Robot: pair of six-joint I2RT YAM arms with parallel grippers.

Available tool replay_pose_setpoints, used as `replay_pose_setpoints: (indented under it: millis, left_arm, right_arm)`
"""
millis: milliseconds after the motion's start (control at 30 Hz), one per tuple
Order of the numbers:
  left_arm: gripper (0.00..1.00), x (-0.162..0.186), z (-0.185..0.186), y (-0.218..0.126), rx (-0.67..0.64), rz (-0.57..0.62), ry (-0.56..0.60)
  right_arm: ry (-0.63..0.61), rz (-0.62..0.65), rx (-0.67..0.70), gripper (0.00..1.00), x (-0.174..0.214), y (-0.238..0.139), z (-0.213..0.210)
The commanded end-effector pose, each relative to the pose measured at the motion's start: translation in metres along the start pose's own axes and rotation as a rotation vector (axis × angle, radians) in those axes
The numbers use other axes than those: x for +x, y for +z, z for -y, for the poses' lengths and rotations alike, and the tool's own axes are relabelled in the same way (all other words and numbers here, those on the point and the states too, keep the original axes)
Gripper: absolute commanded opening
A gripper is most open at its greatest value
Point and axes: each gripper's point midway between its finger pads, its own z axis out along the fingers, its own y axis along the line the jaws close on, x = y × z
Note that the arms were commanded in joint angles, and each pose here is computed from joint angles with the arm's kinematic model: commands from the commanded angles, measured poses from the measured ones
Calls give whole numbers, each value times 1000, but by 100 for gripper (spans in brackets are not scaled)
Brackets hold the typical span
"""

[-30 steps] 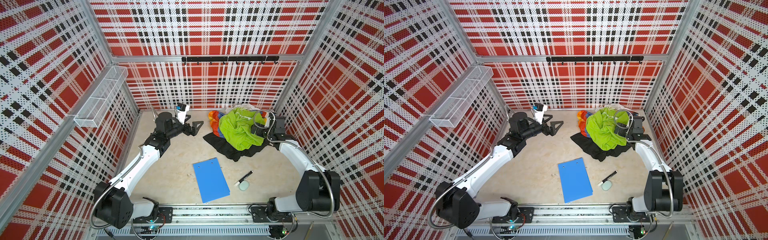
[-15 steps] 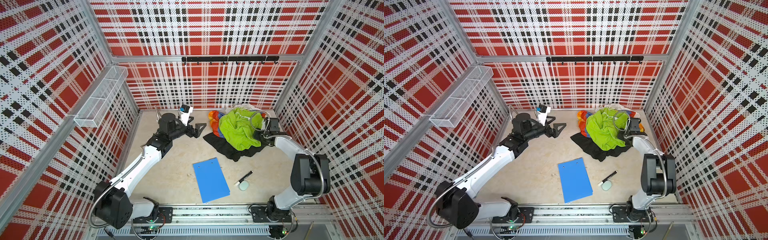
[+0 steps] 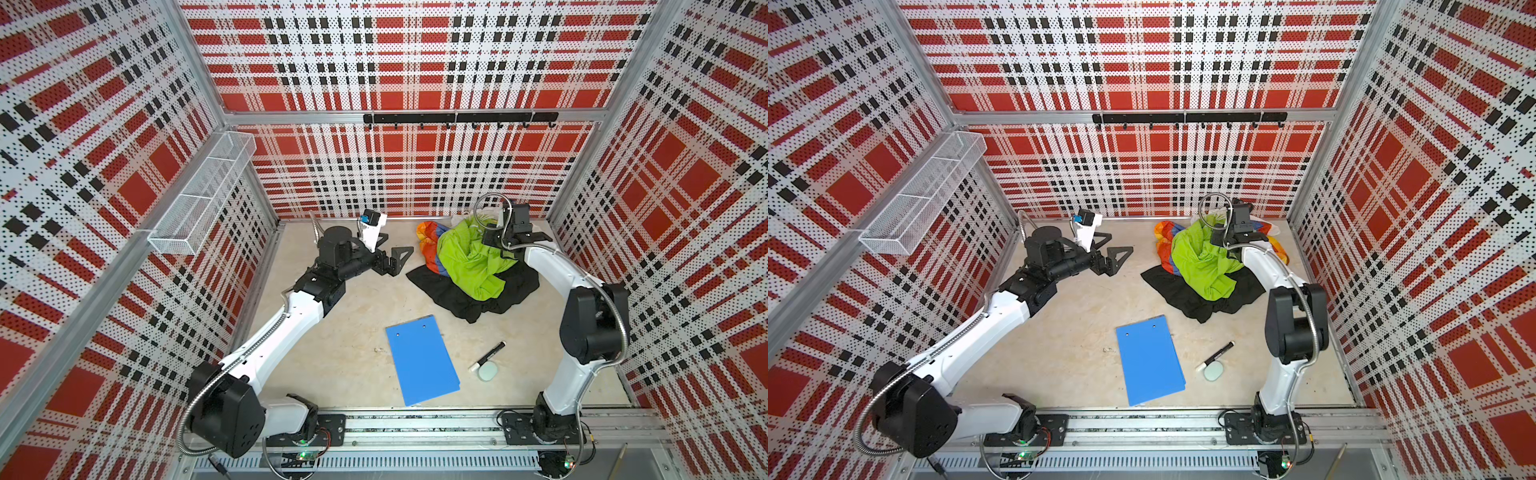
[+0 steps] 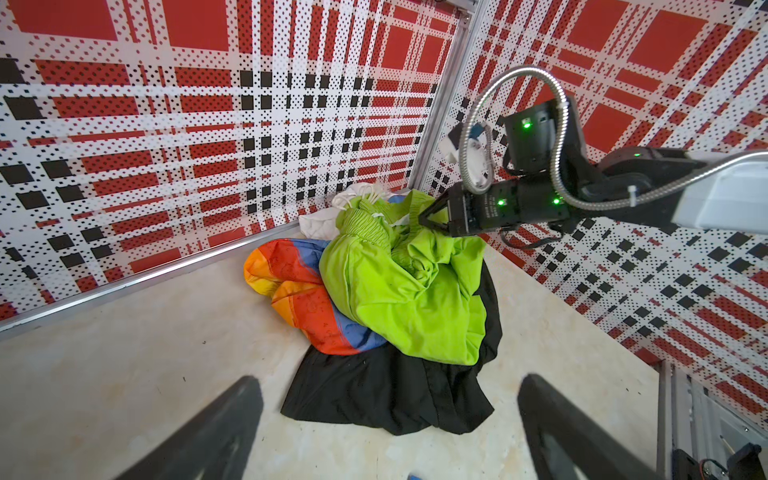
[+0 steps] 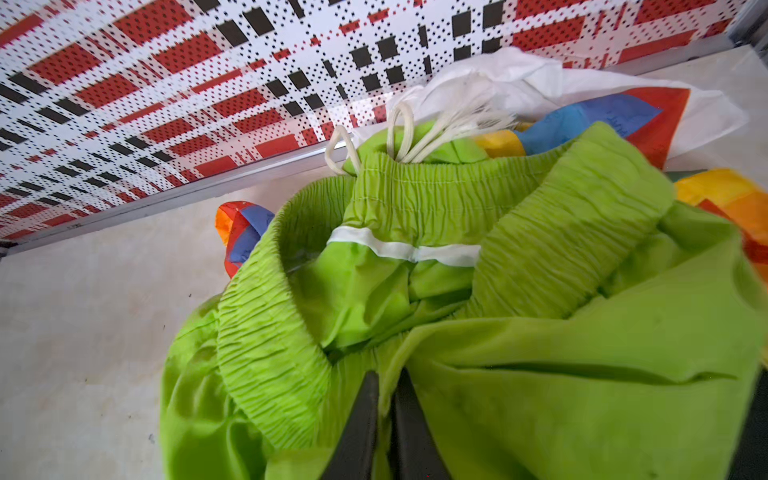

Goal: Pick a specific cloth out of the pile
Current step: 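Raise the left gripper aside while the right gripper reaches over the clothes pile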

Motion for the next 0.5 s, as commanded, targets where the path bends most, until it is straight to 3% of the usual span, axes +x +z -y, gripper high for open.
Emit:
replay_pose_setpoints:
  millis: [0, 267, 467]
  left_arm:
    - [99, 5, 4, 4, 14, -14, 6]
    - [99, 9, 8, 8, 33, -22, 4]
    - [99, 7, 11, 7, 41, -9, 7]
  right_arm:
    - [31, -20, -66, 11, 6, 21, -16]
    - [43, -109, -73, 18, 46, 69, -20]
    - [45, -99, -40, 20, 51, 75, -12]
